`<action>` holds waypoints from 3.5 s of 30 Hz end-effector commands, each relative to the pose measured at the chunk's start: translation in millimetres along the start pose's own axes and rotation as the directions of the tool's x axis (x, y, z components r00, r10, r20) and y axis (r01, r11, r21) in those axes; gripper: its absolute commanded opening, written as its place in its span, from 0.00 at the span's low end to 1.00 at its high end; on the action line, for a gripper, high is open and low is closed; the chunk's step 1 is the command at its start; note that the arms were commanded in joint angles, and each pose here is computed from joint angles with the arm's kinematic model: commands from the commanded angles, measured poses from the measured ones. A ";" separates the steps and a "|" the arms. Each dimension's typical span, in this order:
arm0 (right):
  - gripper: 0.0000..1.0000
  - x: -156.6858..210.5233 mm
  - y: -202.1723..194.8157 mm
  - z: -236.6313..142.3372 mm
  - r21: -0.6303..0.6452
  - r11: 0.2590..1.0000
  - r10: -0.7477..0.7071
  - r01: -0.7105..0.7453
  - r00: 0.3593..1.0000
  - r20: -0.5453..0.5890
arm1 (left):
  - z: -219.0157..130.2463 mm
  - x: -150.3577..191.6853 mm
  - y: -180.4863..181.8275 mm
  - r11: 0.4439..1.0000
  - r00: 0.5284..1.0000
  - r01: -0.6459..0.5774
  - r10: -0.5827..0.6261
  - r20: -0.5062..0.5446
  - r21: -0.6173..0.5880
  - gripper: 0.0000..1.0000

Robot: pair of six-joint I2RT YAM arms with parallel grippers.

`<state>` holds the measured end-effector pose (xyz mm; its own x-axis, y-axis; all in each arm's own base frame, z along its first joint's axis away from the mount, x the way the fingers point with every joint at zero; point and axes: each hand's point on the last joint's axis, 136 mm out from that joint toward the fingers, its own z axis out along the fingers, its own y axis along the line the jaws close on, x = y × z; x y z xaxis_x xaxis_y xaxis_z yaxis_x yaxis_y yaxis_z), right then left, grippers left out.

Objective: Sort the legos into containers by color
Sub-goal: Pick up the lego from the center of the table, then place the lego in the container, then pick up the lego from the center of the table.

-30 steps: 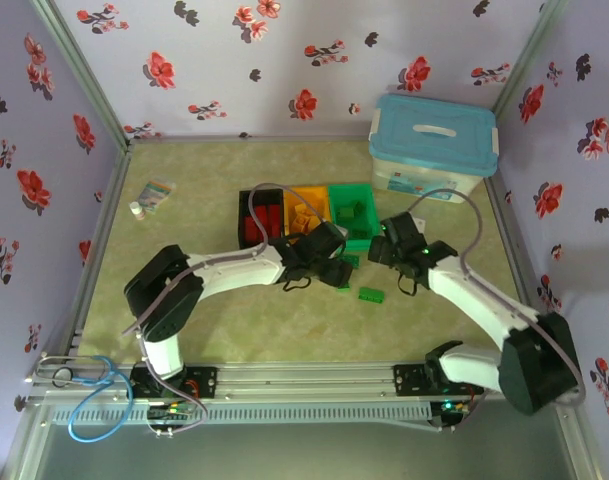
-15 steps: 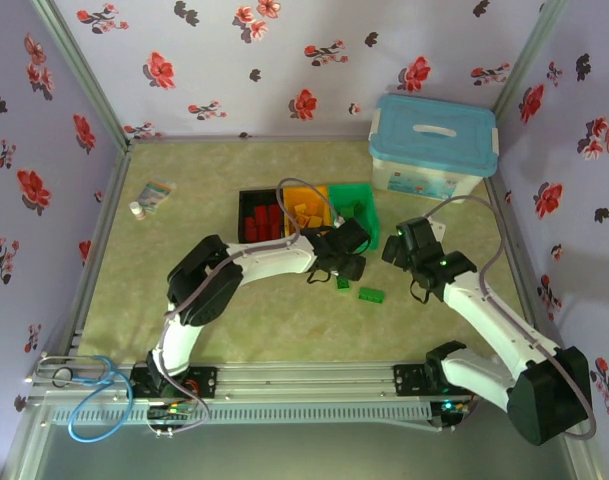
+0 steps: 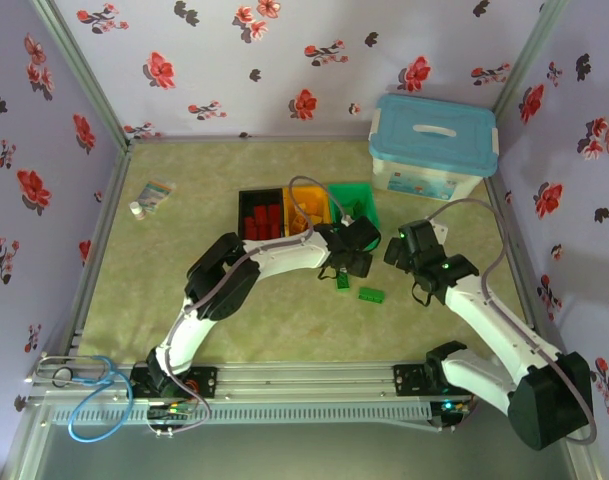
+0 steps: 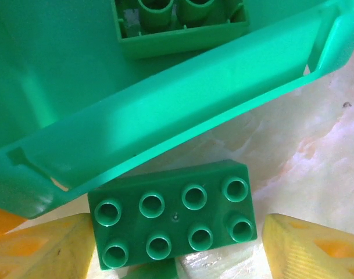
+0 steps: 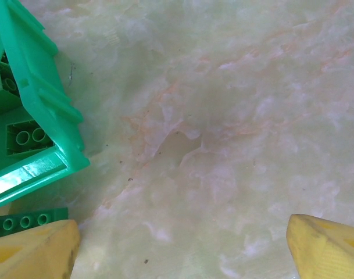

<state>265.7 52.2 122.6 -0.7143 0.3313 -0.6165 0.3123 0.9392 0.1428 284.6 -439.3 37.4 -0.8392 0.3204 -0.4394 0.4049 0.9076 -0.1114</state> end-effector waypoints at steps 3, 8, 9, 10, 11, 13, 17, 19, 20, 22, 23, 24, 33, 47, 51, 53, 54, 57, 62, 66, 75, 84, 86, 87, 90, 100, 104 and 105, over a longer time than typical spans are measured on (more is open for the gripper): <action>0.92 2.0 -6.8 -1.4 0.012 0.999 0.033 -0.033 0.999 0.004 | 15.2 5.1 4.9 0.998 0.999 -0.013 0.010 -0.041 -0.060 0.74; 0.92 3.3 -8.1 -2.0 0.009 0.999 0.037 -0.037 0.999 0.005 | 19.9 7.5 9.9 0.996 0.999 -0.024 0.020 -0.044 -0.091 0.69; 0.92 3.7 -8.8 -2.2 0.009 0.999 0.037 -0.037 0.999 0.006 | 18.5 6.8 10.1 0.995 0.999 -0.027 0.023 -0.039 -0.094 0.67; 0.91 3.6 -9.0 -2.6 0.008 0.999 0.038 -0.038 0.999 0.007 | 15.9 6.2 9.5 0.995 0.999 -0.031 0.028 -0.035 -0.093 0.63; 0.91 3.7 -9.6 -3.0 0.008 0.999 0.040 -0.040 0.999 0.010 | 14.1 5.4 9.6 0.995 0.999 -0.034 0.032 -0.029 -0.095 0.60; 0.91 3.0 -10.0 -4.4 0.005 0.999 0.042 -0.042 0.999 0.016 | 6.4 3.3 7.1 0.994 0.999 -0.050 0.049 -0.017 -0.092 0.52; 0.91 0.4 -13.5 -7.7 0.012 0.999 0.053 -0.053 0.998 0.035 | -19.5 -8.8 -3.0 0.996 0.997 -0.072 0.074 0.031 -0.056 0.47; 0.91 -1.2 -16.9 -9.5 0.022 0.998 0.056 -0.057 0.997 0.045 | -37.8 -20.7 -7.0 0.996 0.994 -0.080 0.082 0.070 -0.031 0.46; 0.91 -1.9 -18.6 -10.2 0.027 0.998 0.058 -0.060 0.997 0.049 | -47.1 -27.4 -8.9 0.996 0.992 -0.085 0.086 0.090 -0.019 0.46; 0.91 -2.3 -20.9 -11.0 0.030 0.997 0.063 -0.064 0.997 0.053 | -64.4 -44.3 -9.5 0.996 0.988 -0.088 0.087 0.131 0.003 0.45; 0.91 -2.0 -21.1 -11.1 0.030 0.998 0.062 -0.063 0.997 0.051 | -69.5 -51.5 -8.4 0.996 0.986 -0.087 0.085 0.145 0.010 0.44; 0.91 -2.0 -21.1 -11.4 0.028 0.997 0.065 -0.067 0.997 0.050 | -74.1 -60.1 -6.0 0.996 0.985 -0.082 0.078 0.156 0.019 0.44; 0.90 8.5 -17.2 -11.7 -0.014 0.998 0.063 -0.063 0.998 0.014 | -69.1 -120.6 22.0 0.999 0.981 -0.053 0.049 0.190 0.012 0.45; 0.90 23.4 2.4 -15.0 -0.136 0.991 0.009 -0.017 0.998 -0.060 | -109.6 -155.8 25.3 0.996 0.954 -0.075 0.058 0.296 0.047 0.74; 0.90 26.5 7.0 -15.2 -0.152 0.988 -0.007 -0.003 0.998 -0.069 | -117.7 -152.4 26.3 0.995 0.950 -0.075 0.051 0.308 0.066 0.75; 0.90 27.7 11.7 -15.8 -0.163 0.987 -0.025 0.013 0.997 -0.075 | -124.8 -151.0 27.4 0.995 0.949 -0.069 0.043 0.312 0.071 0.75; 0.90 29.6 15.1 -15.8 -0.169 0.985 -0.044 0.030 0.996 -0.080 | -129.4 -150.0 28.6 0.995 0.947 -0.066 0.039 0.319 0.074 0.75; 0.91 35.5 26.4 -15.8 -0.184 0.978 -0.111 0.093 0.990 -0.087 | -144.8 -144.9 36.0 0.996 0.936 -0.052 0.022 0.350 0.076 0.75; 0.91 47.6 53.3 -13.5 -0.253 0.952 -0.207 0.174 0.972 -0.113 | -159.0 -120.8 54.7 0.996 0.921 -0.016 -0.021 0.390 0.092 0.75; 0.90 57.1 77.7 -8.9 -0.304 0.925 -0.285 0.229 0.946 -0.153 | -160.2 -92.6 73.2 0.996 0.917 0.012 -0.046 0.396 0.087 0.75; 0.80 82.1 121.9 13.8 -0.323 0.892 -0.401 0.317 0.885 -0.237 | -160.9 -32.0 113.4 0.994 0.910 0.082 -0.104 0.402 0.072 0.75; 0.72 102.5 142.2 39.0 -0.308 0.887 -0.435 0.345 0.849 -0.299 | -164.8 10.0 146.3 0.990 0.902 0.138 -0.141 0.407 0.035 0.75; 0.70 106.6 145.9 43.7 -0.305 0.886 -0.441 0.350 0.842 -0.313 | -163.9 17.4 151.2 0.989 0.904 0.145 -0.143 0.403 0.027 0.75; 0.69 108.6 148.2 45.8 -0.304 0.885 -0.444 0.354 0.838 -0.317 | -163.1 21.5 154.2 0.989 0.906 0.148 -0.144 0.399 0.020 0.75; 0.65 114.5 152.8 50.9 -0.294 0.881 -0.457 0.370 0.826 -0.330 | -161.3 30.7 160.0 0.987 0.908 0.159 -0.150 0.392 0.010 0.75; 0.40 125.8 151.6 56.7 -0.231 0.867 -0.497 0.441 0.789 -0.361 | -162.2 43.6 172.9 0.984 0.904 0.176 -0.158 0.397 -0.011 0.75; 0.33 115.8 152.8 49.4 -0.210 0.865 -0.502 0.456 0.796 -0.337 | -163.8 45.0 174.7 0.984 0.902 0.178 -0.159 0.401 -0.011 0.75; 0.32 110.5 153.1 46.3 -0.204 0.865 -0.501 0.458 0.802 -0.325 | -164.3 45.8 175.1 0.984 0.902 0.178 -0.159 0.402 -0.012 0.75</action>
<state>259.7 235.1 26.8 -0.9400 -0.1752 -0.2928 -0.1982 0.9789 0.0505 254.3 -229.2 138.0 -0.6913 0.0756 -0.7186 0.2798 0.9449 -0.1698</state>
